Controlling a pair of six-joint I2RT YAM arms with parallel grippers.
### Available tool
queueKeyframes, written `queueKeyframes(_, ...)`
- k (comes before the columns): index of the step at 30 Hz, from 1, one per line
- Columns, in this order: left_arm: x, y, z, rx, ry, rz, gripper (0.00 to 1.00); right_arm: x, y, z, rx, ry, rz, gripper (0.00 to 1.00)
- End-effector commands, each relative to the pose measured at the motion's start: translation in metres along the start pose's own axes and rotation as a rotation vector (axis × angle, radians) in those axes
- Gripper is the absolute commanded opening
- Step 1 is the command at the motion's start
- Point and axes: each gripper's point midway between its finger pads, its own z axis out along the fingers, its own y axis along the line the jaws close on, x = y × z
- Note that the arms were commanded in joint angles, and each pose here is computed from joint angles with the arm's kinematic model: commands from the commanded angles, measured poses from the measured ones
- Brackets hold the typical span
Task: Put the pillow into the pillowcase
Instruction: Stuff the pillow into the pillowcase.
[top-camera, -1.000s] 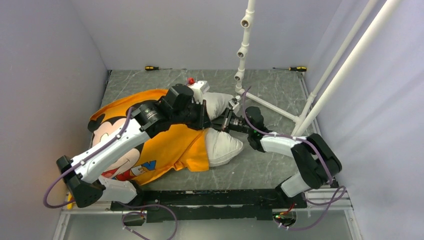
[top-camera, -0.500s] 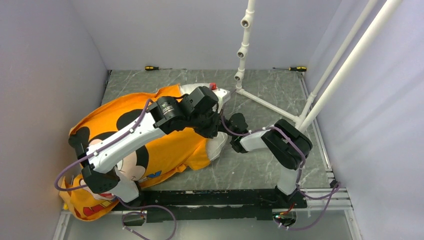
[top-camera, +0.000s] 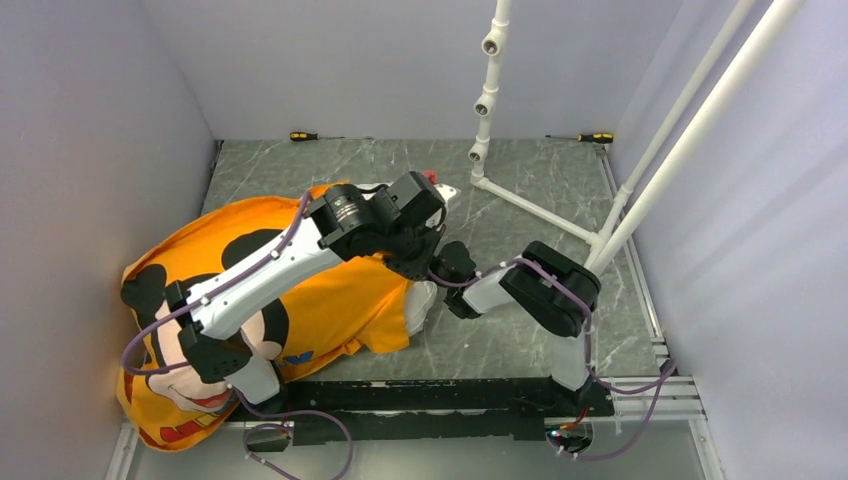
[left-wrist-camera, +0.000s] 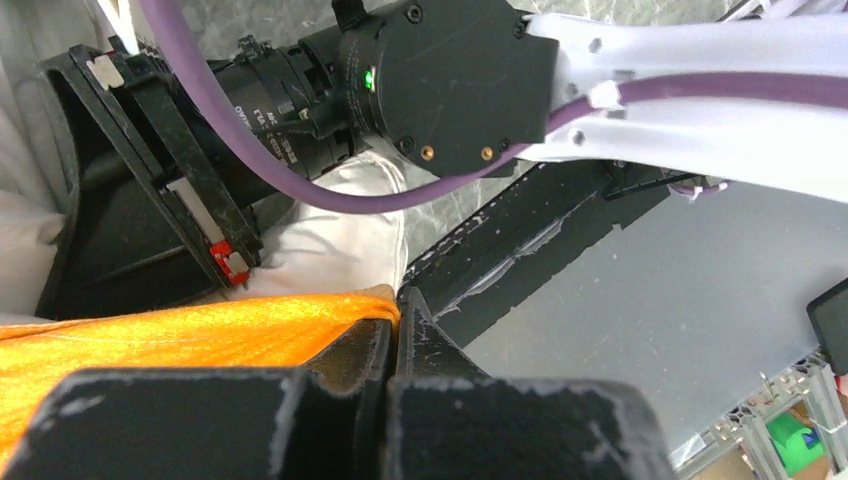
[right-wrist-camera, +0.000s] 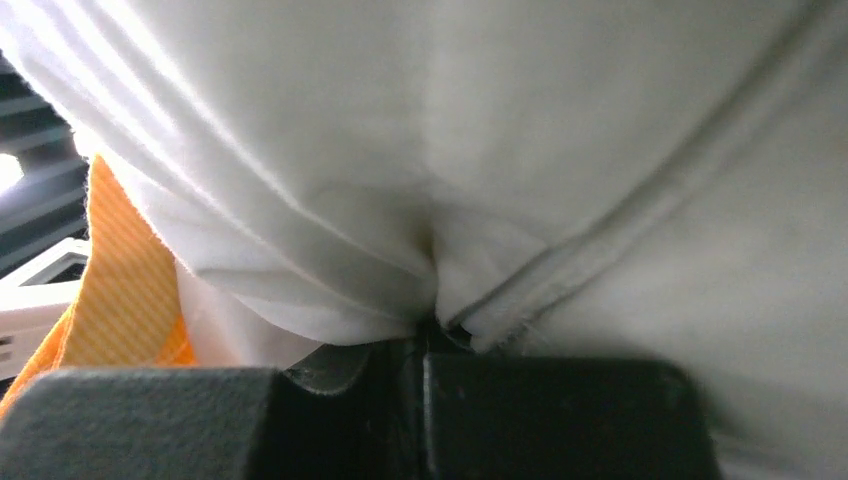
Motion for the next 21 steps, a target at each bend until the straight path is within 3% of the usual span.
queueKeyframes(1, -0.131, -0.162, -0.078, 0.688, -0.498, 0.028, 0.0, 0.098, 0.046, -0.003, -0.086, 0.262, -0.143, 0.0)
queueKeyframes(10, -0.148, -0.197, -0.085, 0.807, -0.517, 0.062, 0.0, 0.079, 0.092, -0.039, 0.035, 0.079, -0.387, 0.0)
queueKeyframes(16, -0.159, -0.213, -0.087, 0.874, -0.539, 0.08, 0.0, 0.056, 0.11, -0.082, 0.08, -0.136, -0.392, 0.0)
queueKeyframes(21, -0.16, -0.216, -0.079, 0.882, -0.534, 0.067, 0.0, 0.059, 0.114, -0.085, 0.01, -0.149, -0.392, 0.0)
